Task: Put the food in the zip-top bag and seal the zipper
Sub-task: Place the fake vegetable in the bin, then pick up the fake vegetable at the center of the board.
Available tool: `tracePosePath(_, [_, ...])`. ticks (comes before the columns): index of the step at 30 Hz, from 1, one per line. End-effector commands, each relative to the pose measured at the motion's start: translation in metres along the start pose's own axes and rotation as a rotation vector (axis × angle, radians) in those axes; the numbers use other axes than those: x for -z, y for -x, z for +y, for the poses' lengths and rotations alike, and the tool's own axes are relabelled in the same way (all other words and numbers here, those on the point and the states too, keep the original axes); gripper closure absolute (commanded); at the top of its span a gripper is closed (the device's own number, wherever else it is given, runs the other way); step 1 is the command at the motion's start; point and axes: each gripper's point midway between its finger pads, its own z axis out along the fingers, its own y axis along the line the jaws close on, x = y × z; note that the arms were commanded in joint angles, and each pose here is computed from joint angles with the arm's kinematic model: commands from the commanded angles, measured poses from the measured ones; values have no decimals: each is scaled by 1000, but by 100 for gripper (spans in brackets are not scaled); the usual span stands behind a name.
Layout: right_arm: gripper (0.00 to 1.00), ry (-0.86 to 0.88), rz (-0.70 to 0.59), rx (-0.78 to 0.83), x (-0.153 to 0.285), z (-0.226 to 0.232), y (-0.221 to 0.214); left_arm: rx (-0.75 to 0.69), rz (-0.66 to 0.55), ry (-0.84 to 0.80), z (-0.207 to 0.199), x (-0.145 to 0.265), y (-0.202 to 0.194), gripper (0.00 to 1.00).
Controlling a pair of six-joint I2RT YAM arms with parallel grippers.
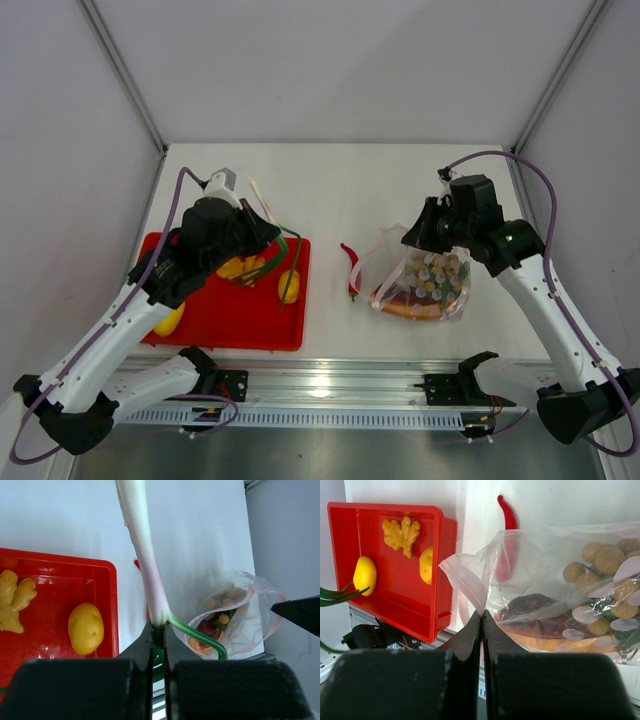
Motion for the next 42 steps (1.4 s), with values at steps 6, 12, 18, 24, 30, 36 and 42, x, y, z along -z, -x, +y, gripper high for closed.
tracePosePath(6, [100, 15, -54, 1, 13, 5, 16, -2, -17, 248, 51, -13, -5, 100])
tracePosePath(12, [100, 13, -65, 11, 21, 2, 15, 76, 69, 449, 124, -32, -47, 99])
tracePosePath(18, [100, 13, -63, 22, 24, -1, 13, 47, 111, 464, 134, -43, -62, 32])
tracePosePath(24, [100, 22, -74, 24, 31, 0, 16, -99, 32, 429, 75, -38, -28, 10])
tracePosePath(30, [100, 20, -78, 25, 40, 0, 16, -90, 81, 507, 73, -51, -43, 0])
tracePosePath(36, [100, 5, -81, 26, 43, -4, 15, -109, 74, 240, 29, -71, -57, 24])
tracePosePath(42, [100, 25, -92, 13, 48, 2, 19, -153, 226, 124, -26, -103, -89, 41])
